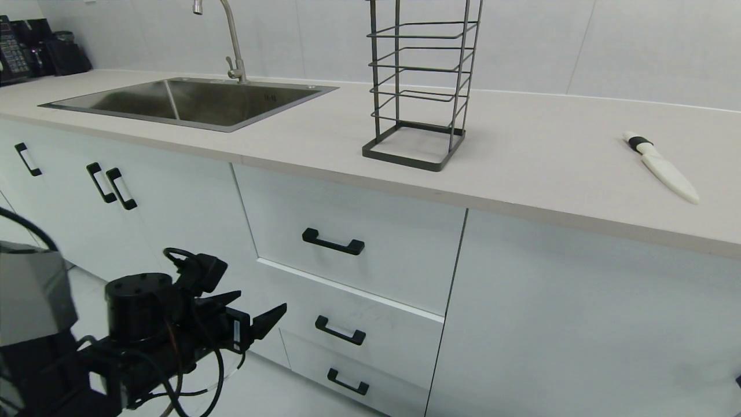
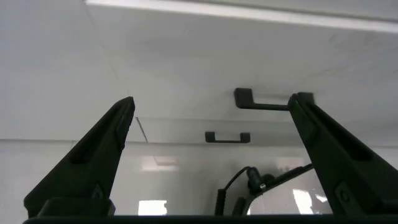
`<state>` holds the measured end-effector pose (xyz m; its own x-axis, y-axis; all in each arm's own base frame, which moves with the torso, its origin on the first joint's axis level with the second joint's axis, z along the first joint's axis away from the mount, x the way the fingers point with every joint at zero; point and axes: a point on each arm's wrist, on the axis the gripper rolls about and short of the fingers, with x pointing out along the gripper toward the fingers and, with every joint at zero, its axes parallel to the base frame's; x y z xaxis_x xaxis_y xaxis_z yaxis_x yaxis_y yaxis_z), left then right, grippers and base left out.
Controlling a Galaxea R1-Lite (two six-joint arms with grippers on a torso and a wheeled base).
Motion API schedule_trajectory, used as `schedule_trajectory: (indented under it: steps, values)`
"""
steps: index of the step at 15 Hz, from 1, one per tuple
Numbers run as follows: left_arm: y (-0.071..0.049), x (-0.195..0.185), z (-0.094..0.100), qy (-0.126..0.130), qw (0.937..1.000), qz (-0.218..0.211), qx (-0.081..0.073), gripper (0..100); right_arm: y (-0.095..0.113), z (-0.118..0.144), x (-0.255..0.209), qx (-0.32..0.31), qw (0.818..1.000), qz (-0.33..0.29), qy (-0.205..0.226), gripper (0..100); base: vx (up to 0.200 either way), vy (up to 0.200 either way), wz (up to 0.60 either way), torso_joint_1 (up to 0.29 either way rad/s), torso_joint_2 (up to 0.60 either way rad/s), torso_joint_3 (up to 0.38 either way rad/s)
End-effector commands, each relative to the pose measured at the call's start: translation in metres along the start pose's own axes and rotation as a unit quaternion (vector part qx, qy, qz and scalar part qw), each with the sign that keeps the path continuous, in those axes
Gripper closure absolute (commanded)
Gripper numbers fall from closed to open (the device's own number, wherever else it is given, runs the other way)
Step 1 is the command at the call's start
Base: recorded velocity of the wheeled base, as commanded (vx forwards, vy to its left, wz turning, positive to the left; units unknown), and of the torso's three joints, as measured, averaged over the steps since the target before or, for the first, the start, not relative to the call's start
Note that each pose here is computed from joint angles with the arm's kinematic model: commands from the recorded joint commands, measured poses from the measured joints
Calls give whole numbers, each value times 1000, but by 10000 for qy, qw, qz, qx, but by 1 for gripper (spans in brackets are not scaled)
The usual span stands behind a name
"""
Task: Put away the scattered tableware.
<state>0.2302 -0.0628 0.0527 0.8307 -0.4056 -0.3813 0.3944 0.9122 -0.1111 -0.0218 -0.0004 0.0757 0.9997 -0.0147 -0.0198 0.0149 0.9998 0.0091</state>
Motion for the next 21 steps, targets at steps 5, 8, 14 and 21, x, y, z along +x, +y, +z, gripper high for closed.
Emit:
schedule_trajectory:
  steps: [5, 8, 14, 21]
  values:
    - [-16, -99, 38, -1622, 9864, 62, 247, 0, 0, 0, 0, -1, 10000, 4, 8, 0, 0, 0, 0, 0, 0, 0]
    - [-14, -119, 47, -2118, 9765, 275, 303, 0, 0, 0, 0, -1, 10000, 4, 8, 0, 0, 0, 0, 0, 0, 0]
    - [-21, -179, 50, -3049, 9484, 697, 527, 0, 0, 0, 0, -1, 10000, 4, 1, 0, 0, 0, 0, 0, 0, 0]
    - [-47, -249, 4, -2657, 9596, 789, 480, 0, 0, 0, 0, -1, 10000, 4, 8, 0, 0, 0, 0, 0, 0, 0]
